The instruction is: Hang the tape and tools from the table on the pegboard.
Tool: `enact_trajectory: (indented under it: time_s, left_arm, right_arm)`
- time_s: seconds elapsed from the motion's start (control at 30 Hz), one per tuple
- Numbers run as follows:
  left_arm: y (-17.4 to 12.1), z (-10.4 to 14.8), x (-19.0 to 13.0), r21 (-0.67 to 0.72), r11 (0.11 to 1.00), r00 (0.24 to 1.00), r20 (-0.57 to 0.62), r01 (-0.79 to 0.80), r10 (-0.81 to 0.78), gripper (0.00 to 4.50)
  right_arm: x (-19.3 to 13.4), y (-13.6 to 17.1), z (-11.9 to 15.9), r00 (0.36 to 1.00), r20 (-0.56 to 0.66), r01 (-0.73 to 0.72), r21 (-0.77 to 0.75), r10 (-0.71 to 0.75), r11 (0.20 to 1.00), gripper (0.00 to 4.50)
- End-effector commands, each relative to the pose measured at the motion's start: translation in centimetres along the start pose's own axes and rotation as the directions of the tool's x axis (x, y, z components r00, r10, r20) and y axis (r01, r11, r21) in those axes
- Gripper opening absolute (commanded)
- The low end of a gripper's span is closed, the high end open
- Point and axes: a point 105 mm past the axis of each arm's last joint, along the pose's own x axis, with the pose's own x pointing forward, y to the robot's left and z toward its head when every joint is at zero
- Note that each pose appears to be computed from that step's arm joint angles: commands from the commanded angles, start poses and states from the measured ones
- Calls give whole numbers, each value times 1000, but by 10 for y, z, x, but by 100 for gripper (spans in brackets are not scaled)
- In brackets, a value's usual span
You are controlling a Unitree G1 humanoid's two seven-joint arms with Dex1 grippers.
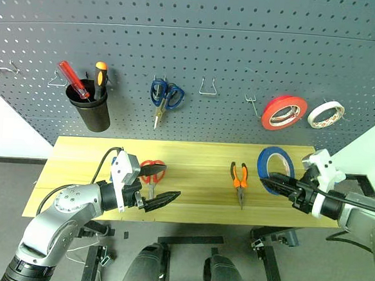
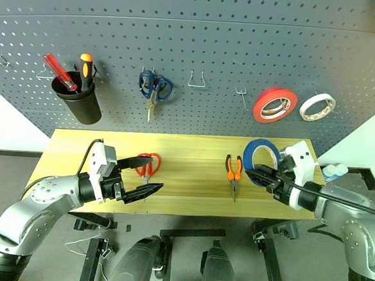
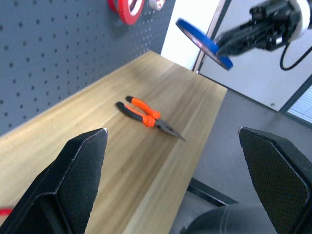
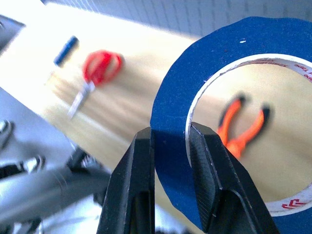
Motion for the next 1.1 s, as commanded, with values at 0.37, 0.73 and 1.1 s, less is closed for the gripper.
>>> enact_trajectory:
  time_s: [0.37, 0.73, 1.1]
  left_arm:
    - [-2, 7, 3, 32, 999, 999, 29, 17, -18, 450]
    - [-5, 8, 2, 27, 1000, 999, 32, 6, -6, 450]
    - [-11, 6, -2, 11, 1000, 999, 29, -14, 13, 450]
  right_arm:
    - [15, -4, 56, 934, 341, 114, -2, -107, 993, 66]
    - [38, -28, 67, 884, 398, 244, 50, -244, 968, 66]
    - [73, -18, 62, 907, 372, 191, 54, -198, 980, 66]
